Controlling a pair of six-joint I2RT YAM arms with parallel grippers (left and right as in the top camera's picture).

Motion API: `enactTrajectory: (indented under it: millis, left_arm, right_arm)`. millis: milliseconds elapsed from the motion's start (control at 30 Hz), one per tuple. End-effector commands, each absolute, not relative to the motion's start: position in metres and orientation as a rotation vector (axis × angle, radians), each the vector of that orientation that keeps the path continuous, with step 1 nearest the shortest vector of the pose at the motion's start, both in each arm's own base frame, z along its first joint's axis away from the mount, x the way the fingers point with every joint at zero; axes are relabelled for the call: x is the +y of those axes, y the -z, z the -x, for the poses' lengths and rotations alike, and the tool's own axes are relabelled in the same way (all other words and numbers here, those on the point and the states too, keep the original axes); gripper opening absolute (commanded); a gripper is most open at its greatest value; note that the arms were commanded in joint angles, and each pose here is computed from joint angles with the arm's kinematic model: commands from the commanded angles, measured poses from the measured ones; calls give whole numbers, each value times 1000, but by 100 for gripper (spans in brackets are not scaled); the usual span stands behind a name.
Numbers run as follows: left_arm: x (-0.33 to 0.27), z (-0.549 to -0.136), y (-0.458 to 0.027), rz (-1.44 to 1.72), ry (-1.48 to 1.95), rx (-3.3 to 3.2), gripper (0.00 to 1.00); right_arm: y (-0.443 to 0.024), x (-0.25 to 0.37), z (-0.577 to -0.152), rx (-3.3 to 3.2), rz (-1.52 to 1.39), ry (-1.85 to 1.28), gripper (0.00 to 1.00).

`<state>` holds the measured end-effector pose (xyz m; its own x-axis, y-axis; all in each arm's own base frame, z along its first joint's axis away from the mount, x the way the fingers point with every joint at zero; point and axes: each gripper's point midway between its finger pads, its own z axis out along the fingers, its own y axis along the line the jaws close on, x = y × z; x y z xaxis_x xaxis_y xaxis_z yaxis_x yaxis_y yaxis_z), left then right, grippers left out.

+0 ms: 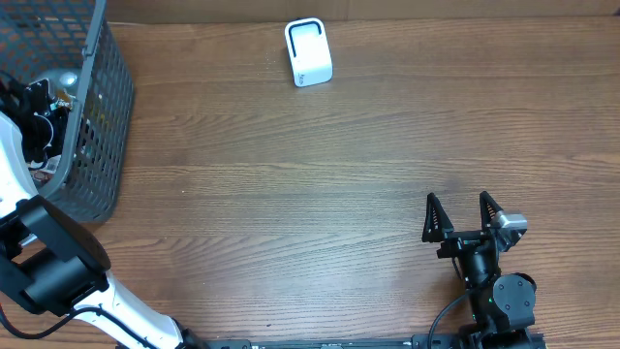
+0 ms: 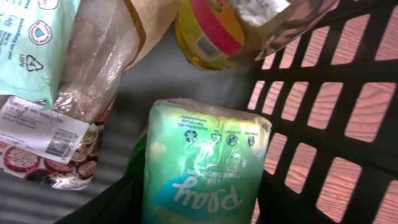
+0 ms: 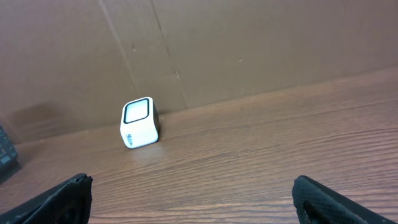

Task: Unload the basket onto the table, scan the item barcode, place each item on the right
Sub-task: 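Grasp the green tissue pack inside the basket with the left gripper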

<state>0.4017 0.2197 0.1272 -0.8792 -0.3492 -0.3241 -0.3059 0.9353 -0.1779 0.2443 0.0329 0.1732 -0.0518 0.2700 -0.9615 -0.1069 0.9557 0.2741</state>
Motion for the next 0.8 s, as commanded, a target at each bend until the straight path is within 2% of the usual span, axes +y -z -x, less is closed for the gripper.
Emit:
enactTrajectory:
  millis: [0,167,267,433,767]
  left_arm:
    - [211,-404,-120,485,234,2742,60]
    - [214,-399,-118,511,206,2763,61]
    - [219,-395,-116,541,156,2781,66]
    - [223,-398,-117,510,129,2774,100]
    - [222,-405,-118,440,110,2761,100]
  right_arm:
    - [-171,33,-244,1592,-123,-306,100]
    - [-171,33,-244,1593,-123,-306,100]
    - [-171,33,-244,1593,-123,-306,100]
    - [-171,33,-244,1593,-123,-306,100]
    - [-171,33,-244,1593,-123,-306,100]
